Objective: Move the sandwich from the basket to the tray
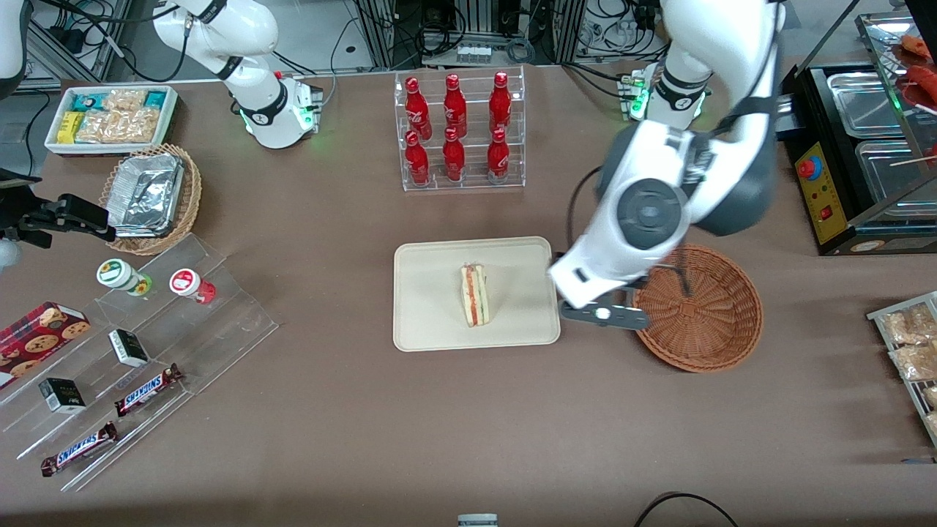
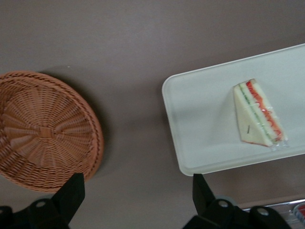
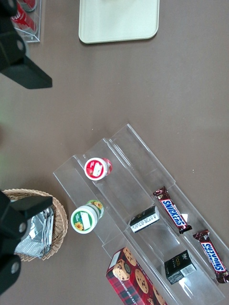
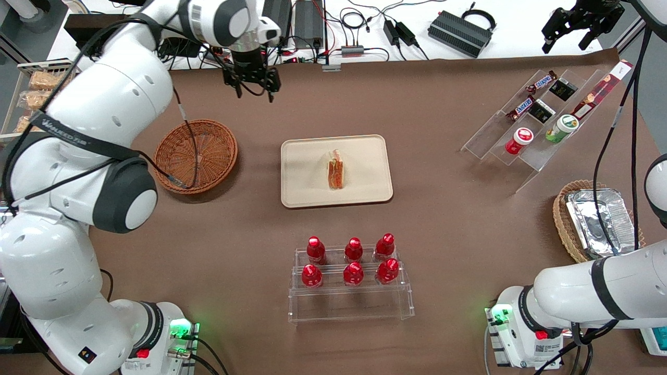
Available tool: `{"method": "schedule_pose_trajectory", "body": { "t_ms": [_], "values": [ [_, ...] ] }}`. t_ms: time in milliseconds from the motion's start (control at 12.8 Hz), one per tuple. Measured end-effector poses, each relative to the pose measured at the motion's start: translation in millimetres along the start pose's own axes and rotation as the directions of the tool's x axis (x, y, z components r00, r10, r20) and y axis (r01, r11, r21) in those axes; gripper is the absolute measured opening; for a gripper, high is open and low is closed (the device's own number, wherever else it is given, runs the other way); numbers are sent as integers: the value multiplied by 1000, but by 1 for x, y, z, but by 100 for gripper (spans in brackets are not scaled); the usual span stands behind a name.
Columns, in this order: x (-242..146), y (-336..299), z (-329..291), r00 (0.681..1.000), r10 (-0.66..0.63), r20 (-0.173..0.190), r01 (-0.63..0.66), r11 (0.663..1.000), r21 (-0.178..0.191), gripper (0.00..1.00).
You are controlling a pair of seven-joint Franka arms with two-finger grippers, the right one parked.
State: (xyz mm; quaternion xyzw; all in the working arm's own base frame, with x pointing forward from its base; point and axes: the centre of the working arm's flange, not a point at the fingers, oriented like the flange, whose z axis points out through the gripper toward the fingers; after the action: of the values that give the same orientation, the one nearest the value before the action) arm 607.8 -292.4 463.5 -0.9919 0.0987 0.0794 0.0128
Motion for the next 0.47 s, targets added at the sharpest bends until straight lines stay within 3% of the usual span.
{"method": "schedule_pose_trajectory", "body": {
  "t_ms": [468],
  "values": [
    [-9,-48,-19,999,-33,-2,33,999,-31,100]
  ]
}}
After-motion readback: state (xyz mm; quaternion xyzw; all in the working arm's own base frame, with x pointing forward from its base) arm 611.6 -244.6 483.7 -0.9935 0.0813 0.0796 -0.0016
